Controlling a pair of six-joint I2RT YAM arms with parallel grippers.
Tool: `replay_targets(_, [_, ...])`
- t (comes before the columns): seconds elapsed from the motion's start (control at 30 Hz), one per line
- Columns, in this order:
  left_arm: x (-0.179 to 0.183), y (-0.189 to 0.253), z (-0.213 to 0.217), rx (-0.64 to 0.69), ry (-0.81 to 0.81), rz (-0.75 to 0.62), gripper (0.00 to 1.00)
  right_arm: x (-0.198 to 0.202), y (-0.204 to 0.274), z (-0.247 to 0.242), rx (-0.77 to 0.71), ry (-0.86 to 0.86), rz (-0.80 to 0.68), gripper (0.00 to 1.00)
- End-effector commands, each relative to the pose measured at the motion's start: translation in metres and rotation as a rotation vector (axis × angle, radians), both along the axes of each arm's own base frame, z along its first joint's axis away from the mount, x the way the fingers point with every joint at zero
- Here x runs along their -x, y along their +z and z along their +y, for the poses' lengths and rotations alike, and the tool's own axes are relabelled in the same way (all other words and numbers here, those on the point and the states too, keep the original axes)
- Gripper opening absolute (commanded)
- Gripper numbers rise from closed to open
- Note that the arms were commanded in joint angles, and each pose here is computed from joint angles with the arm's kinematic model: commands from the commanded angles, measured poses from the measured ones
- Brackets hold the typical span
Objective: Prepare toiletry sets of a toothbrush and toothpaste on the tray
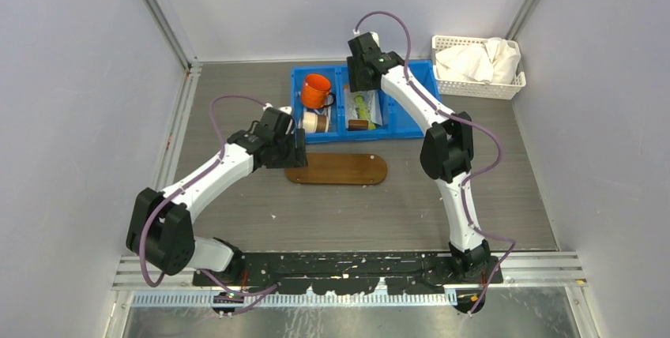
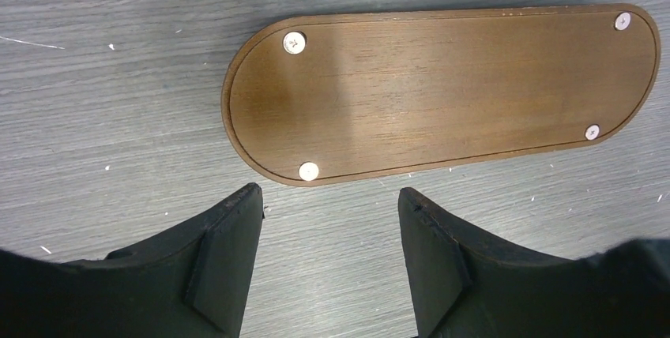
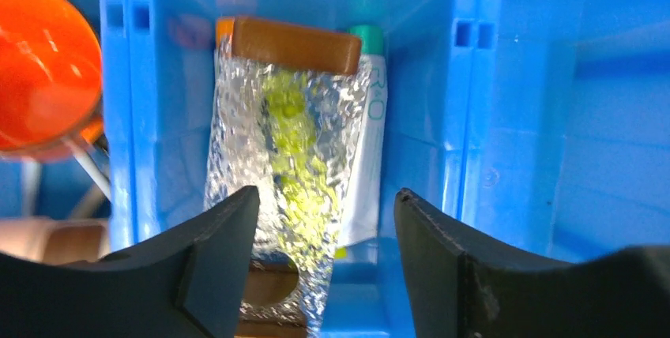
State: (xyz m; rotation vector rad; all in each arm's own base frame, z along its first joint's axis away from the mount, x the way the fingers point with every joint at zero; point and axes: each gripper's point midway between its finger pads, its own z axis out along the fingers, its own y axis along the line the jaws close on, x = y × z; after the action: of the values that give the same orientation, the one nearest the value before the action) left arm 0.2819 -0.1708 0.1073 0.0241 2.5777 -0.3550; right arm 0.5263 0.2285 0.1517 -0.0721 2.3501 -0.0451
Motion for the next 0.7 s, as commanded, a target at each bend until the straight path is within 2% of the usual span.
replay_targets(0.0, [-0.004,0.018,-0.010,0.068,-0.015,-0.061,0.65,0.015,0.017,-0.007,0.183,0.243,-0.003,0.71])
replay_targets(0.13, [-0.004,0.016,-0.012,0.076,-0.022,-0.057,0.65,0.023,0.018,-0.016,0.283,0.435,0.030,0.72])
replay_targets(0.27, [-0.003,0.013,-0.009,0.058,-0.023,-0.049,0.65,0.018,0.016,-0.033,0.374,0.497,0.016,0.70])
replay_targets(0.43, [-0.004,0.008,-0.009,0.050,-0.021,-0.041,0.65,0.011,0.017,-0.037,0.355,0.587,-0.037,0.68])
replay_targets(0.67, [-0.008,0.002,-0.009,0.036,-0.020,-0.029,0.65,0.030,0.014,-0.007,0.231,0.803,-0.051,0.66])
